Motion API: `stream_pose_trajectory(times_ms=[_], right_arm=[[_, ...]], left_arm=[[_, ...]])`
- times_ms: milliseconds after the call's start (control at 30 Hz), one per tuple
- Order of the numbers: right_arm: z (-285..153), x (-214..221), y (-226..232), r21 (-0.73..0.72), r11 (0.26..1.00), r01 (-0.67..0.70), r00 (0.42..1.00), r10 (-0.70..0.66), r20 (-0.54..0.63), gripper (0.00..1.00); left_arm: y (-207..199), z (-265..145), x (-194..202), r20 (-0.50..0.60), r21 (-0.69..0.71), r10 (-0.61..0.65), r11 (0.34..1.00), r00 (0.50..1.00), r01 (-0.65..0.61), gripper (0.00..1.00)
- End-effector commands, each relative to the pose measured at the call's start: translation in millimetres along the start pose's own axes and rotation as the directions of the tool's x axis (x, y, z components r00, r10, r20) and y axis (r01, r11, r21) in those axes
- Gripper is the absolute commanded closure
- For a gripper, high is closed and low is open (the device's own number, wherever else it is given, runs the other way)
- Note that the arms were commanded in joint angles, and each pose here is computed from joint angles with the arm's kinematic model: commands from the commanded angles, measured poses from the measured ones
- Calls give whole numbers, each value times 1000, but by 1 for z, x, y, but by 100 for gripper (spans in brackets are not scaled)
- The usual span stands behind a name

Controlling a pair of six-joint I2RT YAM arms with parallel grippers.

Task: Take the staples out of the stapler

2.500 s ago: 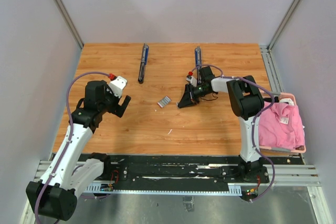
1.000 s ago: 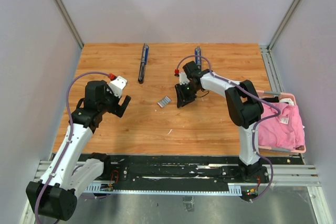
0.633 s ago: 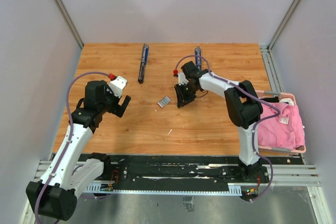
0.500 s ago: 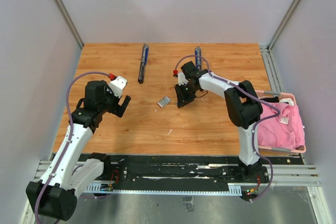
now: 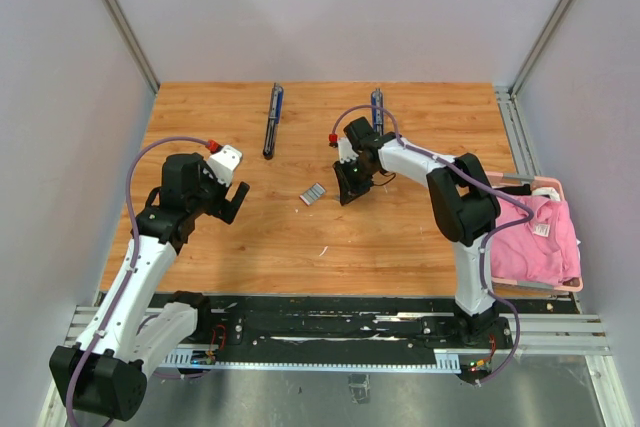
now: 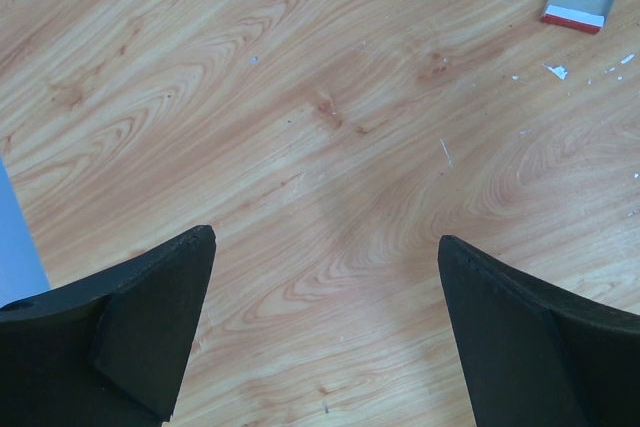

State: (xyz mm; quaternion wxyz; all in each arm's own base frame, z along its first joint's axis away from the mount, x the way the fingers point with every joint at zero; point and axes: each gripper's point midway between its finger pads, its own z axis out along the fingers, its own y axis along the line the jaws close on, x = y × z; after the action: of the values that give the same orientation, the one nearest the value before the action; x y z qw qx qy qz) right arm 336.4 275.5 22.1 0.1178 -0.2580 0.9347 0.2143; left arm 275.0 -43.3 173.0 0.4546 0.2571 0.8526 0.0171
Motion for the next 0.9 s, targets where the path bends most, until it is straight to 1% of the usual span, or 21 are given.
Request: stream_pose_trajectory(times_ms=[0, 133, 233, 333, 500, 567, 633, 733, 867], right_arm=[[-2, 7, 3, 22, 999, 40, 999, -39, -33, 81], [-8, 1, 9, -20, 999, 35, 999, -35, -11, 81], [-11, -3, 14, -85, 996, 5, 1000, -5, -1, 81], [-12, -5, 13, -161, 986, -47, 999, 48, 6, 82], [-6, -1, 9, -301, 939, -165, 986, 166, -24, 82], [-3, 1, 3, -329, 921, -210, 977, 210, -36, 82], [0, 4, -2, -328, 917, -229, 973, 227, -45, 81], [-7, -1, 1, -332, 923, -192, 980, 195, -25, 81], [-31, -17, 8, -309, 949, -71, 994, 95, 61, 77]], left_arm=[[2, -2, -4, 27, -10, 7, 1000, 1000, -7, 2], [2, -2, -4, 26, -11, 7, 1000, 1000, -7, 2], [2, -2, -4, 28, -10, 7, 1000, 1000, -7, 2], [2, -1, -4, 26, -10, 7, 1000, 1000, -7, 2], [2, -1, -4, 24, -11, 6, 1000, 1000, -6, 2], [2, -1, -3, 21, -12, 6, 1000, 1000, -6, 2], [3, 0, -3, 18, -12, 5, 1000, 1000, -5, 2], [3, 1, -2, 15, -13, 5, 1000, 1000, -5, 2], [2, 1, -2, 15, -10, 6, 1000, 1000, -6, 2]])
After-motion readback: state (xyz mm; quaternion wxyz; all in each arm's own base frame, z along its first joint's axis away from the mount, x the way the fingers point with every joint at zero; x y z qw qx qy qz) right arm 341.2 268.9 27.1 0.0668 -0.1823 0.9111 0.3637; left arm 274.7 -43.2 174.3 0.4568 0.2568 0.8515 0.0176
